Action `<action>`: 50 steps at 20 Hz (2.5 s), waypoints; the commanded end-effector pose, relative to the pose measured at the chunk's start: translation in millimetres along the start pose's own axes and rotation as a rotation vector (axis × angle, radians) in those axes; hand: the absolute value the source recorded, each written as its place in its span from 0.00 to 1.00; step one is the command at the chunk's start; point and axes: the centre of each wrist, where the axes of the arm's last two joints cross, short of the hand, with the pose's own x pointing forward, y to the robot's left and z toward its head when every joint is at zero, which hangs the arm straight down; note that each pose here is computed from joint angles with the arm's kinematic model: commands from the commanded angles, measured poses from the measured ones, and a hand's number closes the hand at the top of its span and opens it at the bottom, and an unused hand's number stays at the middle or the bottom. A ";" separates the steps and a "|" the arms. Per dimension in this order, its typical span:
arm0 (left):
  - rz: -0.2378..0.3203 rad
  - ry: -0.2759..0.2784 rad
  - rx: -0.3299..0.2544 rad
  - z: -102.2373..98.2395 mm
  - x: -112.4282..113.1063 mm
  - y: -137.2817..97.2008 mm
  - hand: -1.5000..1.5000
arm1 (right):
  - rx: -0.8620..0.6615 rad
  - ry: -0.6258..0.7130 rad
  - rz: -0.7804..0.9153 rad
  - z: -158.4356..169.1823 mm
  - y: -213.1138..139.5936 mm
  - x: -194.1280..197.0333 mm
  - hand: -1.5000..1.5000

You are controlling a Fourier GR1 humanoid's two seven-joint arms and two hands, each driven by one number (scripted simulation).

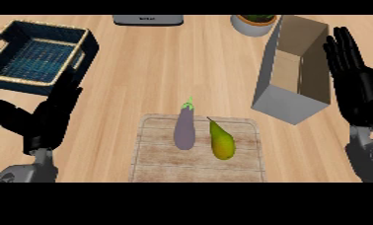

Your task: Pick the eggplant from the cutting board and place it in the cardboard box

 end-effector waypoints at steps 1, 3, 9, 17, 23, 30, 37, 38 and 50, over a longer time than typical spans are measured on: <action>-0.066 -0.066 -0.035 -9.6 13.1 0.1 0.50 | -0.018 0.003 0.053 11.1 2.5 17.2 0.00; -0.256 -0.105 -0.046 0.5 3.7 5.3 0.50 | -0.065 0.134 0.140 36.9 -7.5 -6.1 0.00; -0.478 -0.111 -0.057 4.0 3.8 22.0 0.50 | -0.393 0.429 0.483 106.1 -54.6 -66.1 0.00; -0.548 -0.141 -0.152 -6.4 -7.6 -2.6 0.50 | -0.011 0.290 0.674 146.6 19.8 -10.1 0.00; -0.535 -0.139 -0.178 -4.2 -17.1 -19.2 0.50 | 0.086 0.466 0.774 142.0 41.7 49.7 0.00; -0.545 -0.155 -0.208 -15.5 -10.7 -23.0 0.50 | 0.167 0.632 0.850 123.6 77.8 97.6 0.00; -0.561 -0.162 -0.239 -22.9 -6.8 -36.8 0.50 | 0.209 0.772 0.938 93.4 109.2 83.9 0.00; -0.564 -0.180 -0.246 -25.2 -1.4 -38.8 0.50 | 0.205 0.791 0.948 83.6 109.6 82.5 0.00; -0.576 -0.153 -0.203 -22.7 -15.6 -20.9 0.50 | 0.325 0.940 0.900 37.6 169.9 44.9 0.00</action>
